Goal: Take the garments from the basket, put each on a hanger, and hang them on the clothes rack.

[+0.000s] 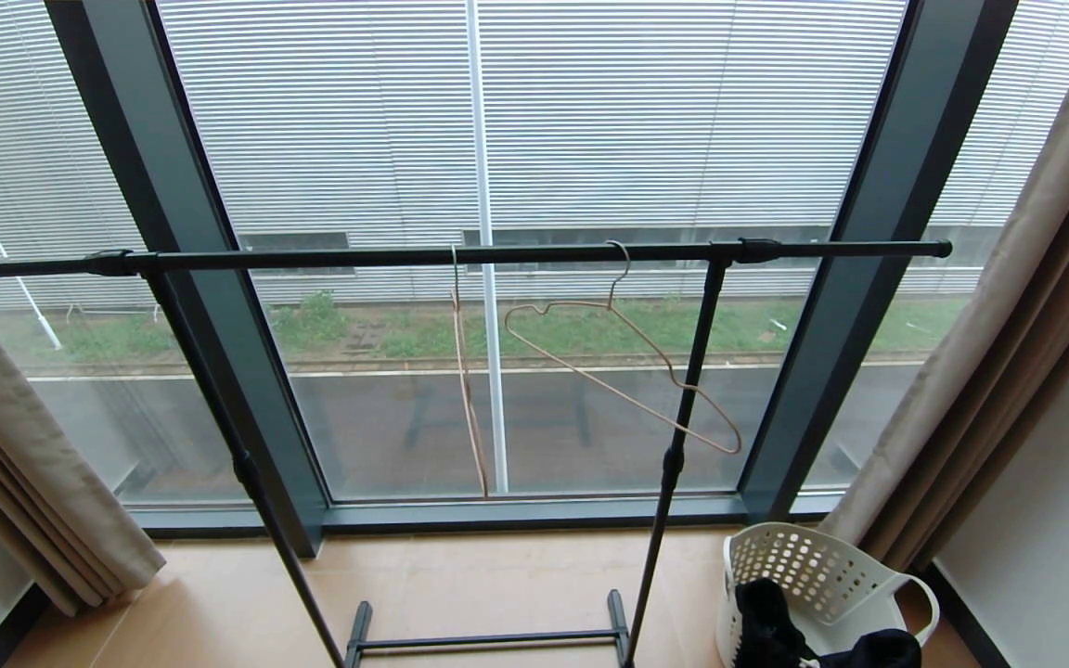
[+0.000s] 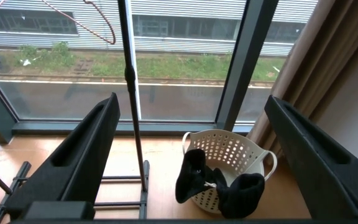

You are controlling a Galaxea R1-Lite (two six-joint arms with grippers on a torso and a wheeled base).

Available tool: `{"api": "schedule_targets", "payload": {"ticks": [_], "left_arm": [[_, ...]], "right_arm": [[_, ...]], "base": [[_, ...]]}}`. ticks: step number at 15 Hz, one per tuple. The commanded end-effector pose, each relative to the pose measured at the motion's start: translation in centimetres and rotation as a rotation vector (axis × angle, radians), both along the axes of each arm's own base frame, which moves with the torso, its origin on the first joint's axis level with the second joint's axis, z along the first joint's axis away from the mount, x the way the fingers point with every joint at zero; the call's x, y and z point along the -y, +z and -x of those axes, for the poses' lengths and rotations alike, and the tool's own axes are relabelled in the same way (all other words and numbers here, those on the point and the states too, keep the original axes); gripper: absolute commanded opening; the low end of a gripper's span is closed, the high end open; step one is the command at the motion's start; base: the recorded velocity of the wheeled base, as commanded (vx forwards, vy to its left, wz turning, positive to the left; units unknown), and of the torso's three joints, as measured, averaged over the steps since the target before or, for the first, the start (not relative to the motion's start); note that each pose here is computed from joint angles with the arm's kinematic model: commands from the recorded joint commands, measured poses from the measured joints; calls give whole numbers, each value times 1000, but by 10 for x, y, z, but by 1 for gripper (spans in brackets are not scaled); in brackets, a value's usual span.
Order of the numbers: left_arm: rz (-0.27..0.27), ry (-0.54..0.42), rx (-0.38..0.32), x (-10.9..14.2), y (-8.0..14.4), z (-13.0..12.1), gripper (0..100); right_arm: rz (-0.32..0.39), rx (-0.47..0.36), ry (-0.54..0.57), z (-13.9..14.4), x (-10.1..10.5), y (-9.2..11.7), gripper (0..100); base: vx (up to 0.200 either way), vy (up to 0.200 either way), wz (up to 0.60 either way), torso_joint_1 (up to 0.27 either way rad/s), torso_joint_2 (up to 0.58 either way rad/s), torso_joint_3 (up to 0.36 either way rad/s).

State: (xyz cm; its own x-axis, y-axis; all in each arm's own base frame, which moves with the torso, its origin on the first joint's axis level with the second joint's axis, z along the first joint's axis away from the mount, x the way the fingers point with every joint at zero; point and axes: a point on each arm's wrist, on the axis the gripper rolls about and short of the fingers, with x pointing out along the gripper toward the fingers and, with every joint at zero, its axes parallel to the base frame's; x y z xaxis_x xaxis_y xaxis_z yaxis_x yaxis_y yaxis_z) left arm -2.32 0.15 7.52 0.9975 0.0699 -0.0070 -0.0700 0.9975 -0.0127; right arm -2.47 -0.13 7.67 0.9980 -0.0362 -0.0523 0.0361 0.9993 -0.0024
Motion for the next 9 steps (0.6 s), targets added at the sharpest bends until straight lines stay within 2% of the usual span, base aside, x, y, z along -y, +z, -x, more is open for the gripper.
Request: {"api": "schedule_targets", "payload": {"ticks": [1, 4, 9], "left_arm": [[1, 1, -1, 0, 0, 0, 100], [-1, 1, -1, 0, 0, 0, 100], [-1, 1, -2, 0, 0, 0, 100]], "right_arm": [[0, -1, 1, 0, 0, 0, 100], [-2, 6, 2, 0, 0, 1, 100], [-8, 8, 4, 0, 0, 1, 100]], "base": [[0, 0, 0, 0, 0, 0], [0, 0, 0, 0, 0, 0], [0, 0, 0, -145, 322, 162]]}}
